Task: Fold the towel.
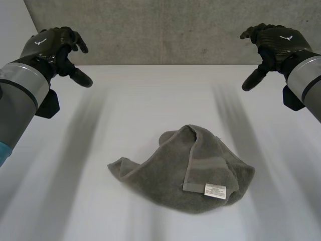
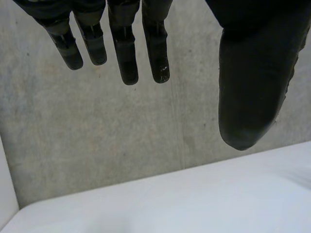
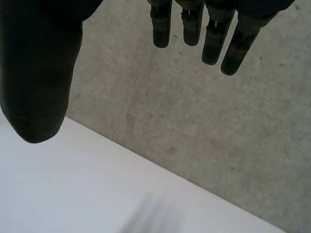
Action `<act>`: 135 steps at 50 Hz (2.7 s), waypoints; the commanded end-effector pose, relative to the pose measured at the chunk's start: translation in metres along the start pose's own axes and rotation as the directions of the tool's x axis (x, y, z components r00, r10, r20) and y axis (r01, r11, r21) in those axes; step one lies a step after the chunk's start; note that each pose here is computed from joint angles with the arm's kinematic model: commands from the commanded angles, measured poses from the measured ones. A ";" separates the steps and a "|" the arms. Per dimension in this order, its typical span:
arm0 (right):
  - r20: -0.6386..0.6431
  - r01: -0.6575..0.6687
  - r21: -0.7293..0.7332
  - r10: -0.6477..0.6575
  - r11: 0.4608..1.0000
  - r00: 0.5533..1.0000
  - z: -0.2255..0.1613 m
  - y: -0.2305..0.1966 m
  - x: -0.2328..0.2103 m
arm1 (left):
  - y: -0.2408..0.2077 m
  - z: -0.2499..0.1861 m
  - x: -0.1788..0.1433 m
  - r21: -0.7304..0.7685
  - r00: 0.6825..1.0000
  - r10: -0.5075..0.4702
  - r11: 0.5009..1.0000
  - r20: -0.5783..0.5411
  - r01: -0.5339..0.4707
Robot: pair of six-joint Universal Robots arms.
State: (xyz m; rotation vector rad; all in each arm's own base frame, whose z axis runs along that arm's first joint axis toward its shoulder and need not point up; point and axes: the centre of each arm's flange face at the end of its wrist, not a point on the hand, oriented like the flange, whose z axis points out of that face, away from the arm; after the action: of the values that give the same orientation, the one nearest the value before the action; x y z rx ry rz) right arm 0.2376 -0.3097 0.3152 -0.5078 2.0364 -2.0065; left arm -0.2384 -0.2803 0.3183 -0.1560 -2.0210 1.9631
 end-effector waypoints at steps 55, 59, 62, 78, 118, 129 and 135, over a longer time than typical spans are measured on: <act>0.101 -0.202 -0.425 0.268 0.882 0.958 0.011 0.157 -0.095 | 0.163 -0.029 0.047 -0.421 0.948 0.220 0.855 -0.230 -0.301; 0.077 -0.206 -0.449 0.268 0.869 0.960 0.019 0.176 -0.096 | 0.167 -0.030 0.047 -0.435 0.947 0.221 0.847 -0.232 -0.304; 0.048 -0.207 -0.456 0.257 0.866 0.965 0.023 0.184 -0.094 | 0.172 -0.031 0.048 -0.445 0.945 0.220 0.841 -0.241 -0.309; 0.037 -0.211 -0.448 0.253 0.869 0.967 0.020 0.183 -0.091 | 0.172 -0.044 0.061 -0.477 0.923 0.160 0.818 -0.349 -0.322; 0.044 -0.297 -0.338 0.330 0.893 0.943 0.010 0.129 -0.043 | 0.139 -0.051 0.059 -0.448 0.927 0.162 0.839 -0.338 -0.310; 0.034 -0.316 -0.371 0.353 0.873 0.935 0.025 0.150 -0.052 | 0.154 -0.049 0.056 -0.491 0.932 0.155 0.815 -0.326 -0.307; 0.032 -0.305 -0.411 0.348 0.859 0.937 0.030 0.172 -0.064 | 0.173 -0.050 0.057 -0.528 0.928 0.157 0.785 -0.338 -0.325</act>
State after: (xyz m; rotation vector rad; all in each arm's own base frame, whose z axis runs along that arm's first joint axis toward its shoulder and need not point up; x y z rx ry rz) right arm 0.2837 -0.3128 0.1597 -0.2799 2.2584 -1.3902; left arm -0.2984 -0.2089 0.1736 -0.7973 -2.3865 1.3305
